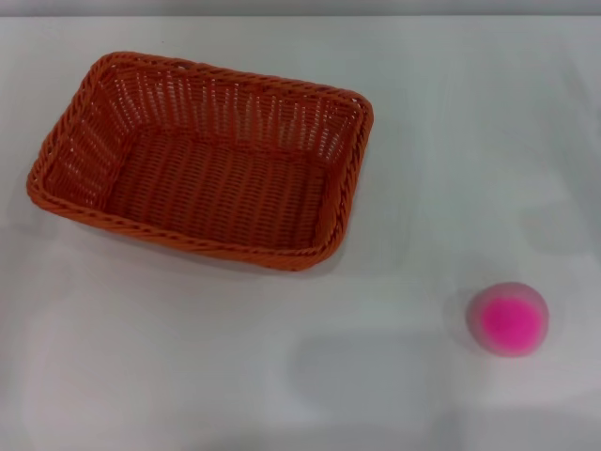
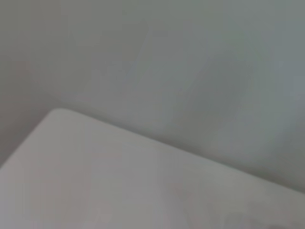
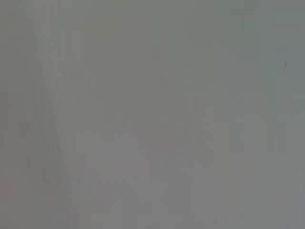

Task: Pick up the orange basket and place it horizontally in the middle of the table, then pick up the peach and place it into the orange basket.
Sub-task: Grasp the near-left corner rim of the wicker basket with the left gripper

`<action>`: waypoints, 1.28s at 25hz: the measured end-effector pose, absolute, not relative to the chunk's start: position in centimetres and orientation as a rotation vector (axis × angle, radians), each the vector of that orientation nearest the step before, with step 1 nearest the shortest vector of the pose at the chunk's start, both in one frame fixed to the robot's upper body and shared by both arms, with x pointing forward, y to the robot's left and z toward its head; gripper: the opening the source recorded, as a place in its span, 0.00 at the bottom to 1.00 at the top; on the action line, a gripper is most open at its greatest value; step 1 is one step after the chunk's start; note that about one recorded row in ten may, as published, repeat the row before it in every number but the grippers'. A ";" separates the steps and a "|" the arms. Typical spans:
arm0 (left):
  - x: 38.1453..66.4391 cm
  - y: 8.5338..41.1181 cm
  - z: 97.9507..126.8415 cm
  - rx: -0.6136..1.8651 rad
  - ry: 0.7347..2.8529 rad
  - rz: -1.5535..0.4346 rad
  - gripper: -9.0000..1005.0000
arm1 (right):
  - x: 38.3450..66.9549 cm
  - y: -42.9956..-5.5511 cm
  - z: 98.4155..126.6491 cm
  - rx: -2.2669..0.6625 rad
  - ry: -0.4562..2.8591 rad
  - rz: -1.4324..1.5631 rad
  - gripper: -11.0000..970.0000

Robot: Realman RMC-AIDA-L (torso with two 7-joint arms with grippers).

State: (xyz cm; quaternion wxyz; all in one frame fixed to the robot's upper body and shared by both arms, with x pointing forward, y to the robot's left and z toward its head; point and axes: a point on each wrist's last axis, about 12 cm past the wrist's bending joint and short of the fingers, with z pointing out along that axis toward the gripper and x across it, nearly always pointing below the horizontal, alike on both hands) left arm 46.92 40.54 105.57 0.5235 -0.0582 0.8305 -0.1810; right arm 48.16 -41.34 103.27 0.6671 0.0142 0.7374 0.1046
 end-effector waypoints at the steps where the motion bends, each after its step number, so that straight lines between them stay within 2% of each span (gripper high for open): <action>1: 47.1 40.5 105.7 -0.132 1.997 -0.436 0.80 | 48.2 -41.3 103.3 0.031 1.664 0.236 0.90; 5: 47.4 40.1 106.5 -0.125 2.043 -0.477 0.75 | 48.2 -41.3 103.3 0.029 1.666 0.236 0.90; 17: 46.6 40.9 111.0 -0.165 2.062 -0.659 0.75 | 47.7 -41.8 103.0 0.040 1.683 0.222 0.90; 28: 46.8 41.8 114.1 -0.207 2.173 -0.689 0.75 | 48.0 -41.7 103.0 0.032 1.694 0.220 0.90; 32: 47.3 42.3 116.2 -0.204 2.233 -0.652 0.75 | 48.1 -41.7 103.1 0.035 1.694 0.223 0.90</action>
